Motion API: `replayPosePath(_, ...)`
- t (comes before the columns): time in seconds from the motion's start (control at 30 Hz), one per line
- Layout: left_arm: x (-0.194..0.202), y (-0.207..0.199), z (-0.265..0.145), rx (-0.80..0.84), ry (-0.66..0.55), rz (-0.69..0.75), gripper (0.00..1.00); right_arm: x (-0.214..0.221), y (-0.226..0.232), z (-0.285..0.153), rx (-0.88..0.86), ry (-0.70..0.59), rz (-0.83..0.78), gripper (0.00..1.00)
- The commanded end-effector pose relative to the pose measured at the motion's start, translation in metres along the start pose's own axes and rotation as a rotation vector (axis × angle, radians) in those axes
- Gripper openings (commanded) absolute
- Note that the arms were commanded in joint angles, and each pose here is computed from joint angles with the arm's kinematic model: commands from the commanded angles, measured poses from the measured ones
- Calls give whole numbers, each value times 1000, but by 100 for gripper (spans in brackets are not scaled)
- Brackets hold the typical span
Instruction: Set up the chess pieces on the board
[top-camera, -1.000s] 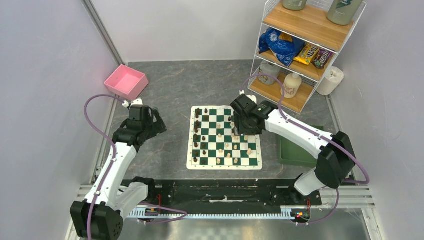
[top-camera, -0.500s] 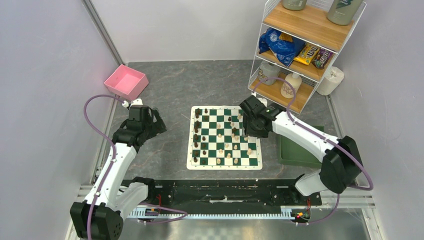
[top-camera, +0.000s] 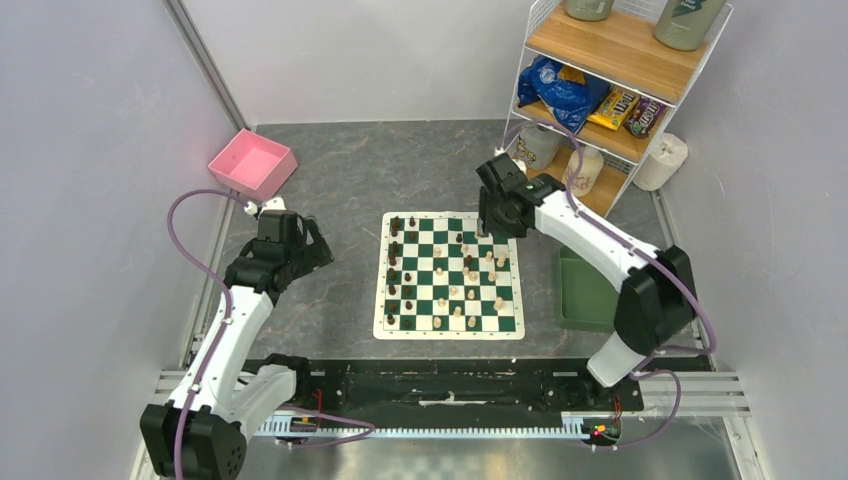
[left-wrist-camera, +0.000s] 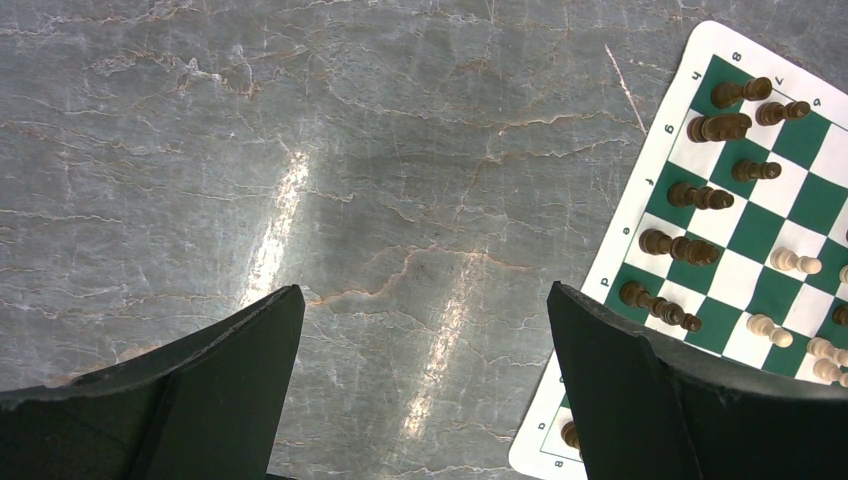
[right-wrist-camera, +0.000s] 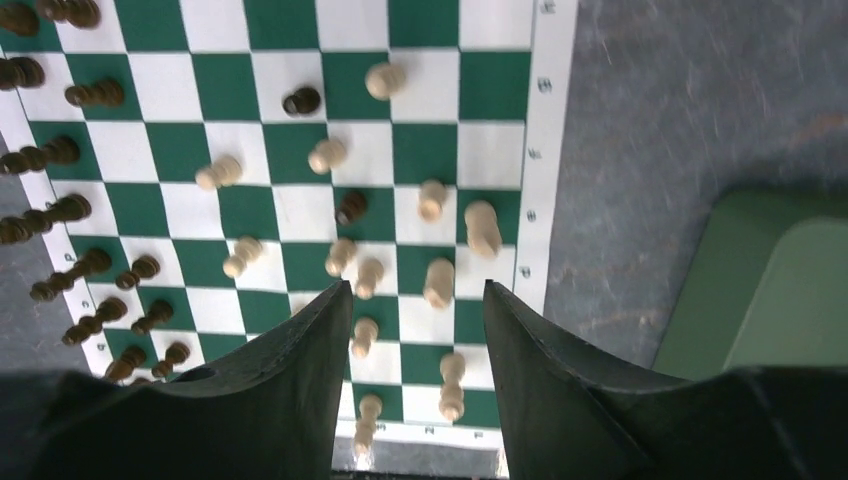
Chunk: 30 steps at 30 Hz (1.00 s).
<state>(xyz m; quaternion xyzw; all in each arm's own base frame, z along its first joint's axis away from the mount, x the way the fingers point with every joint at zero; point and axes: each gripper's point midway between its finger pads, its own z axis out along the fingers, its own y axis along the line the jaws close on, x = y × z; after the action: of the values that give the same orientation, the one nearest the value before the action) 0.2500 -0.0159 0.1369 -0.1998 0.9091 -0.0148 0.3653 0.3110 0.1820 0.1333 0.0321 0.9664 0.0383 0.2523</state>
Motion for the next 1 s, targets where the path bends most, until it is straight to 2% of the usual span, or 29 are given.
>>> replayPosePath(0.0,-14,-3,-6,13,-45,12,99,-33,19,16,-51,-35,-108,58)
replayPosePath(0.4,-13,-3,-5,8,-35,14,99,-8,6,60,-43,148,-220,50)
replayPosePath(0.97,-9,-5,-1,13,-10,21,99,8,8,86,-71,233,-286,44)
